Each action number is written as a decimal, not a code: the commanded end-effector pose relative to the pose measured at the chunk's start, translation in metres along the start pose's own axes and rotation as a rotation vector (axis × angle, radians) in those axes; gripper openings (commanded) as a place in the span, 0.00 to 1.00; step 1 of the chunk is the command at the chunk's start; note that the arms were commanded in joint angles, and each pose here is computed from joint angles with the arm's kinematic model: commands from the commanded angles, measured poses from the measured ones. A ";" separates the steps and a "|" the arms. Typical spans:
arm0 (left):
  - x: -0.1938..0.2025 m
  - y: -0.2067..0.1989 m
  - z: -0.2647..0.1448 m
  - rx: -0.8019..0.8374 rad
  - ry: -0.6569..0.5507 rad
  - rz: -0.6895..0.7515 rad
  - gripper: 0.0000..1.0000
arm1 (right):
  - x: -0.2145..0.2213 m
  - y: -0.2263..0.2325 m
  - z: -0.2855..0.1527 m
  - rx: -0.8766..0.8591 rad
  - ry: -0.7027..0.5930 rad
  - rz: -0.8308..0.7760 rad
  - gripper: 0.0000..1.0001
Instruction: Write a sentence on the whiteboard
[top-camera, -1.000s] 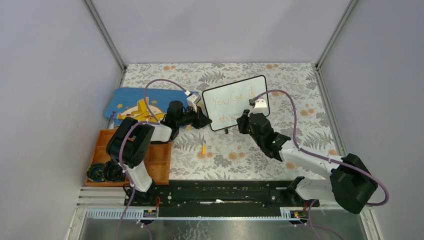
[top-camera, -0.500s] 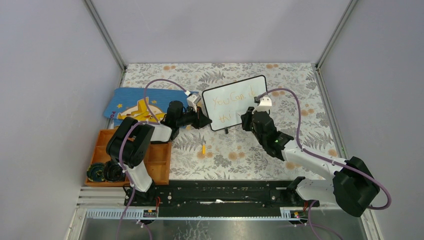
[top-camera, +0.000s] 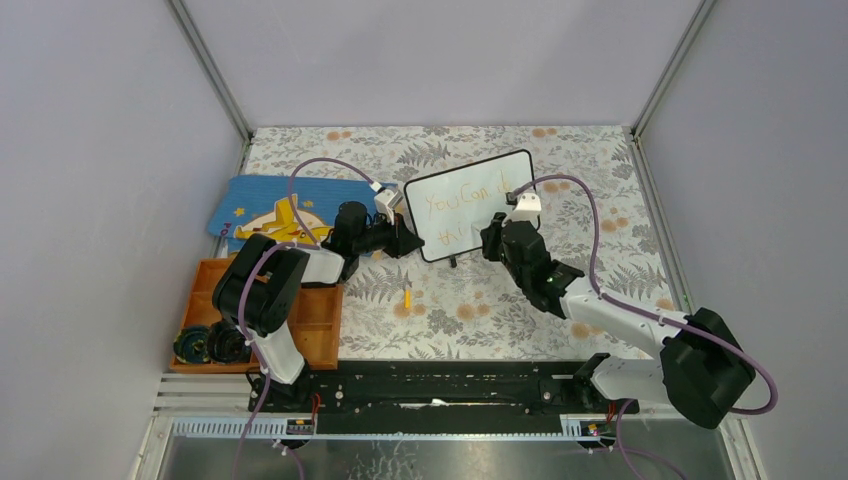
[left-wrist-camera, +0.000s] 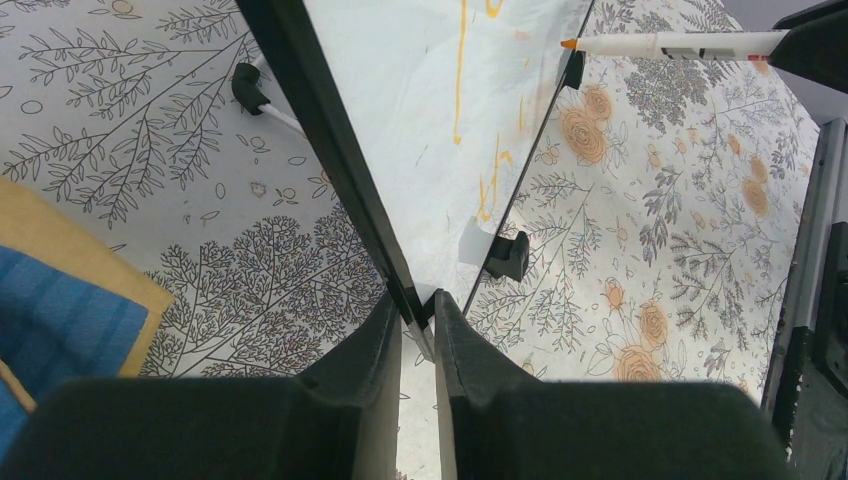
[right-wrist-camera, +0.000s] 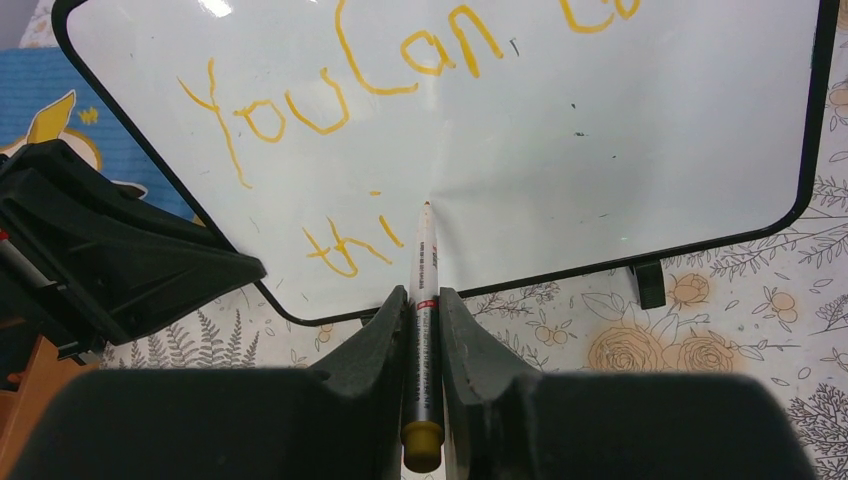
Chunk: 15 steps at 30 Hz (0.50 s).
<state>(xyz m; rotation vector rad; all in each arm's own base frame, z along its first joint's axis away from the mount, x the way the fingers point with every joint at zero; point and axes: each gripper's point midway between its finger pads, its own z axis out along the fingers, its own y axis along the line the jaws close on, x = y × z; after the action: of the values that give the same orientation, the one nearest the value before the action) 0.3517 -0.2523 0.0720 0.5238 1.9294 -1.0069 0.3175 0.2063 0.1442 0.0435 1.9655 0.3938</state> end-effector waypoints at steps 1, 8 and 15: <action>0.007 0.005 0.001 -0.037 0.033 0.038 0.20 | -0.034 0.010 0.005 -0.008 -0.086 0.048 0.00; 0.008 0.004 0.001 -0.035 0.035 0.039 0.20 | -0.035 0.012 0.009 -0.009 -0.083 0.045 0.00; 0.008 0.004 0.002 -0.034 0.035 0.041 0.20 | -0.030 0.014 0.013 -0.015 -0.065 0.040 0.00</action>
<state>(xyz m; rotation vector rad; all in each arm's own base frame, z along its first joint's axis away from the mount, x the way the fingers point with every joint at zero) 0.3515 -0.2521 0.0719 0.5281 1.9309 -0.9986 0.3247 0.2093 0.1418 0.0458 1.9756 0.3833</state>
